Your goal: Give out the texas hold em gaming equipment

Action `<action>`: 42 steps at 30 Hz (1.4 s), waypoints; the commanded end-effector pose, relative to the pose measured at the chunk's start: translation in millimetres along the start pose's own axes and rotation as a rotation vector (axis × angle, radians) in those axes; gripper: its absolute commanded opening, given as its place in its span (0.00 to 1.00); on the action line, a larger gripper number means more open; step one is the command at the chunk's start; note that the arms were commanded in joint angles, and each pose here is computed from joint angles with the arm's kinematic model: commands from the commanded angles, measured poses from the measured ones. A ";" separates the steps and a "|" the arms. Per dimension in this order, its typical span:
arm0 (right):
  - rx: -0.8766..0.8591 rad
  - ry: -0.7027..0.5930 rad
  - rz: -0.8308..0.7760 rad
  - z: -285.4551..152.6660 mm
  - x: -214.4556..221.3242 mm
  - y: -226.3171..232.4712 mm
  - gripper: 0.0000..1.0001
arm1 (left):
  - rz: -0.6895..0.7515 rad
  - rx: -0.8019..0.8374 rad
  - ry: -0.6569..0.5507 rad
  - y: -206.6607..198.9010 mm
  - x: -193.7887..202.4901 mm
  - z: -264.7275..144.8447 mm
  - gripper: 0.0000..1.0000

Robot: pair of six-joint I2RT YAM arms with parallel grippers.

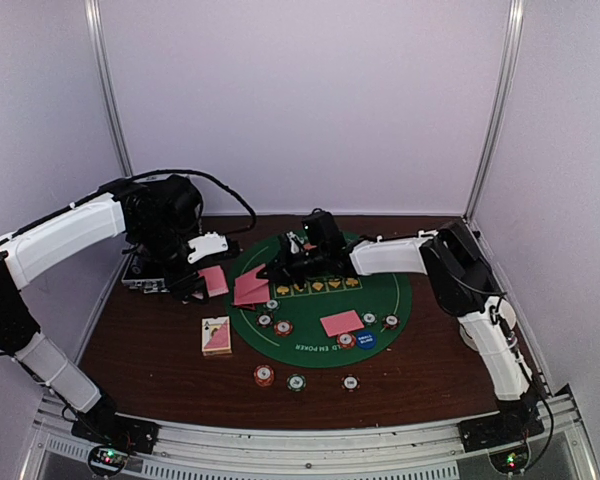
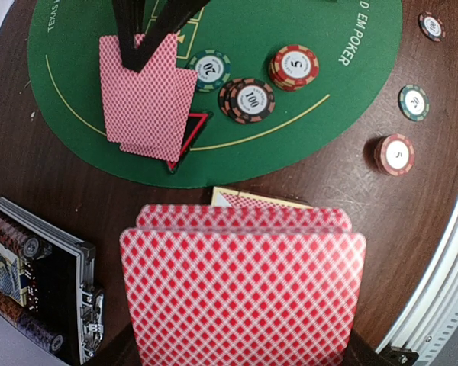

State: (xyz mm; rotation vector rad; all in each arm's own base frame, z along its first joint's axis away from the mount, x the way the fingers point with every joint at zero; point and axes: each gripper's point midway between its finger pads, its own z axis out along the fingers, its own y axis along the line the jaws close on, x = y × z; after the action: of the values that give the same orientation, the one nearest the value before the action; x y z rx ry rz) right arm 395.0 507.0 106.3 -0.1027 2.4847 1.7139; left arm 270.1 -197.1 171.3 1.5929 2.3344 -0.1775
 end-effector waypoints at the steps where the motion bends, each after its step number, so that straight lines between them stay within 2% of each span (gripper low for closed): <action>1: 0.066 -0.008 -0.051 14.9 -4.9 -12.2 0.01 | 0.008 -0.016 -0.043 1.6 -4.1 -9.3 0.00; 4: 0.106 0.000 -0.054 20.3 -4.2 -21.2 0.07 | 0.008 -0.015 -0.042 1.2 -3.7 -8.7 0.00; 12: 0.221 0.002 -0.140 4.1 -2.6 -18.1 0.35 | 0.006 -0.006 -0.038 -0.5 -1.9 -6.5 0.00; 25: 0.364 -0.045 -0.301 -45.8 -3.3 10.0 0.59 | 0.003 -0.001 -0.045 -1.7 -3.1 -7.7 0.00; 35: 0.108 -0.068 -0.281 -68.2 32.3 71.9 0.72 | -0.004 -0.002 -0.048 1.1 -7.1 -7.2 0.00; 42: -0.088 -0.004 -0.240 -54.9 77.0 111.5 0.76 | -0.013 -0.001 -0.052 3.8 -11.3 -5.8 0.00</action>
State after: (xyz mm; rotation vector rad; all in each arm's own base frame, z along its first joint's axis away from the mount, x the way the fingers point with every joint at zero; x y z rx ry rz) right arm 329.7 470.6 168.8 -0.3254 2.4404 1.4794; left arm 266.8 -196.7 167.2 1.5994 2.3449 -0.1914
